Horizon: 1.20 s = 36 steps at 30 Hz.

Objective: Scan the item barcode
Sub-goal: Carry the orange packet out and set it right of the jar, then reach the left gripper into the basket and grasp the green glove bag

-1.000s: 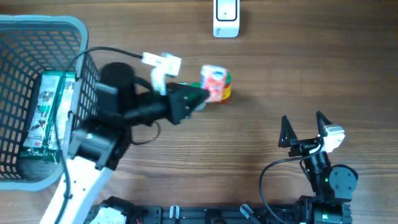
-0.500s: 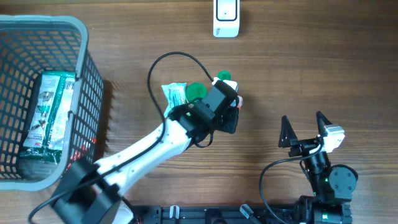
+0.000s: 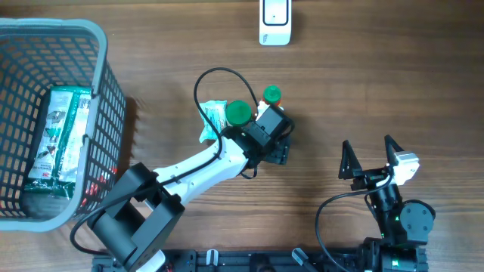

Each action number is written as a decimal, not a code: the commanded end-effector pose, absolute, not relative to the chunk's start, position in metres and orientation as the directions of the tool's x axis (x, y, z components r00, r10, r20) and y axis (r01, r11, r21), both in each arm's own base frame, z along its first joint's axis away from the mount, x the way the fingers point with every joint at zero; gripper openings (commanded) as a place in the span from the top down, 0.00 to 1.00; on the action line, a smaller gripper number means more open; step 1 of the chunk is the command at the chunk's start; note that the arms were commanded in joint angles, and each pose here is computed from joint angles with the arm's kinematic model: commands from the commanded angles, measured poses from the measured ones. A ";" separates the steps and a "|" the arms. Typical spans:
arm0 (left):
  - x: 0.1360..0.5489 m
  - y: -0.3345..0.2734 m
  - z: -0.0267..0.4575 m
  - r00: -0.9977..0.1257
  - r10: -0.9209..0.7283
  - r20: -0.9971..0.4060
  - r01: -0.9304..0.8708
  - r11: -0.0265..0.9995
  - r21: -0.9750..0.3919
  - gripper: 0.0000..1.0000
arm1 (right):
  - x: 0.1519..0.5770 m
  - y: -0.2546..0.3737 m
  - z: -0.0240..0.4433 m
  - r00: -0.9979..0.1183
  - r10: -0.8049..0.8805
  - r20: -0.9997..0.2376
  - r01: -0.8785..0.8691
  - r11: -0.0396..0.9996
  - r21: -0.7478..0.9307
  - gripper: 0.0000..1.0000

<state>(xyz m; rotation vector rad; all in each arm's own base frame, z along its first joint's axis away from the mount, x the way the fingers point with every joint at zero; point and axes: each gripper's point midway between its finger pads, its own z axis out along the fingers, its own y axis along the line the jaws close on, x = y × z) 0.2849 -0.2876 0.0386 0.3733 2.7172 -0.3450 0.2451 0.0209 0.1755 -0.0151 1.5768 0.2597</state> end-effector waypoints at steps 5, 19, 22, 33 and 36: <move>0.270 -0.270 0.089 -0.883 0.209 -0.420 0.308 0.933 -0.184 0.03 | 0.245 0.019 0.176 -0.022 0.155 -0.988 -0.161 0.975 0.156 0.00; 0.290 -0.165 0.262 -0.510 0.180 -0.841 0.161 0.981 0.112 0.00 | 0.245 0.019 0.176 -0.021 0.154 -0.988 -0.161 0.975 0.156 0.00; 0.295 -0.086 0.340 -0.236 0.051 -0.970 -0.303 0.945 0.124 0.00 | 0.245 0.019 0.176 -0.022 0.155 -0.988 -0.161 0.975 0.156 0.00; 0.236 0.129 0.451 0.461 -0.106 -0.881 -0.827 0.309 -0.470 0.00 | 0.245 0.019 0.176 -0.022 0.155 -0.988 -0.161 0.975 0.156 0.00; 0.221 0.167 0.446 0.445 -0.025 -0.895 -0.881 0.168 -0.443 0.00 | 0.245 0.019 0.176 -0.022 0.155 -0.988 -0.161 0.975 0.156 0.00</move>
